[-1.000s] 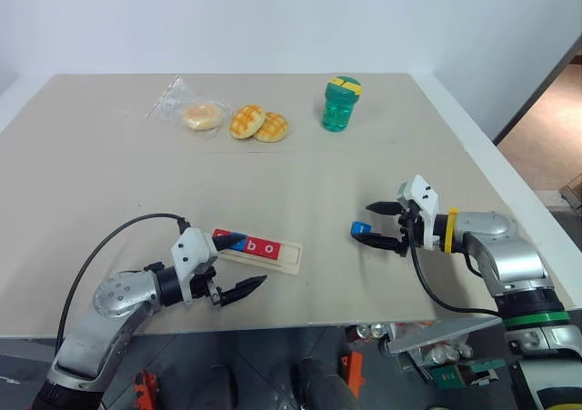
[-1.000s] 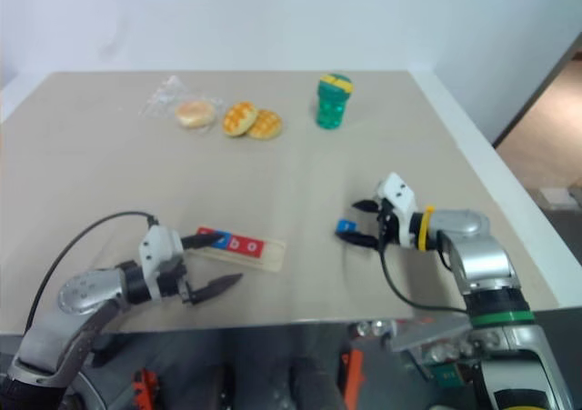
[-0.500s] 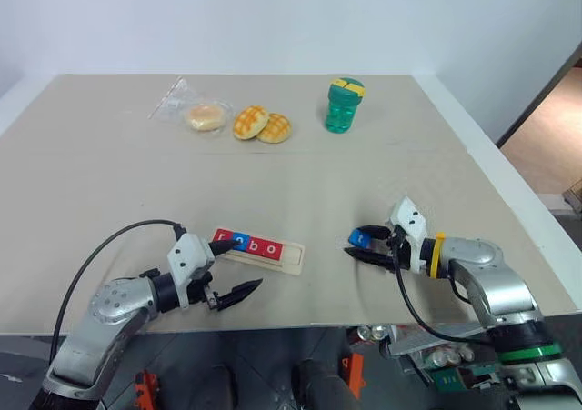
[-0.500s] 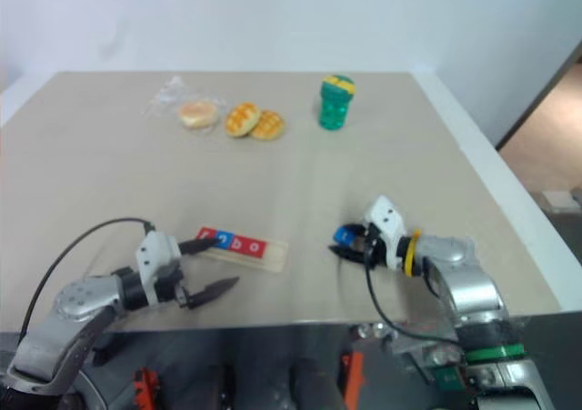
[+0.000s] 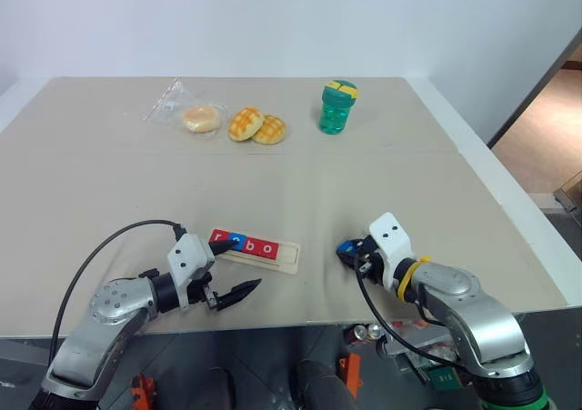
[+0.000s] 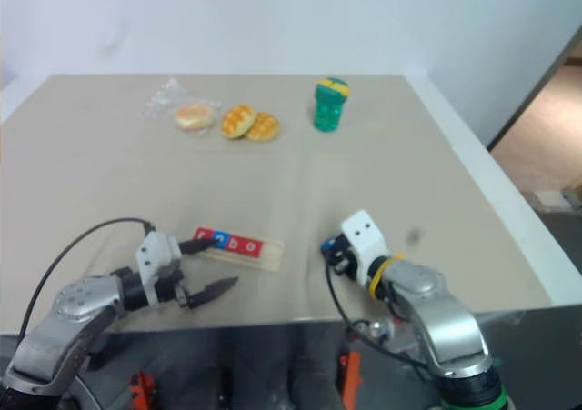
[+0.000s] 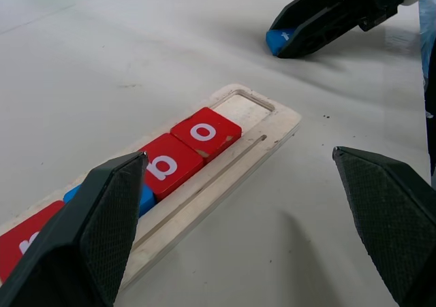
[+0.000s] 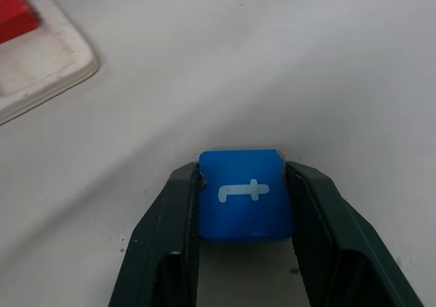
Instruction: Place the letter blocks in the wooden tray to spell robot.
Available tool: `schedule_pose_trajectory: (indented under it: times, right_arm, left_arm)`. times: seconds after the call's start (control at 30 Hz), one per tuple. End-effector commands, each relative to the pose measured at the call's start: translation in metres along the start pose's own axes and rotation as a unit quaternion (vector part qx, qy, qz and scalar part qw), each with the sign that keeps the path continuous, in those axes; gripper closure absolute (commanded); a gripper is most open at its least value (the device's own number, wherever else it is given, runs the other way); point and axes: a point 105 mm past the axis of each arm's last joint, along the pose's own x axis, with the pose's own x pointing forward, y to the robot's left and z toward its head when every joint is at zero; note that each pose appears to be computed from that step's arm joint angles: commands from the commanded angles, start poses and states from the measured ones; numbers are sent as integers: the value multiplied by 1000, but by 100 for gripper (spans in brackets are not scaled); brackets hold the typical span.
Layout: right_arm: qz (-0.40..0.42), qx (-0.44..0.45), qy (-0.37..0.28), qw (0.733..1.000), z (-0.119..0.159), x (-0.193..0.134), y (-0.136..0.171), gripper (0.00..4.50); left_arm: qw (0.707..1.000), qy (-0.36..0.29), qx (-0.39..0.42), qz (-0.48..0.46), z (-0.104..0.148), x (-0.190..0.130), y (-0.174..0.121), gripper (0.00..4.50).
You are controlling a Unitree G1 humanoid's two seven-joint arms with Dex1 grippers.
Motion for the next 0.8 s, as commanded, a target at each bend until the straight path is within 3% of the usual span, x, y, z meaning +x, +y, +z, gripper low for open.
schedule_pose_trajectory:
  times: [0.03,0.17,0.33,0.5,0.8]
  right_arm:
    - [17,-1,-10,1000,5,1,2,323]
    - [75,-23,-69,995,36,-1,4,323]
    - [233,-52,-134,962,74,-7,40,323]
    - [306,-102,-128,938,79,-1,55,323]
    - [334,-103,-106,931,72,23,54,323]
  left_arm:
    - [1000,-12,16,-1,9,0,-1,0]
    - [1000,-14,15,1,9,1,-1,0]
    - [1000,-21,11,-2,11,2,-2,0]
    - [1000,-26,9,-2,13,1,-1,0]
    - [1000,-25,9,6,13,0,-1,0]
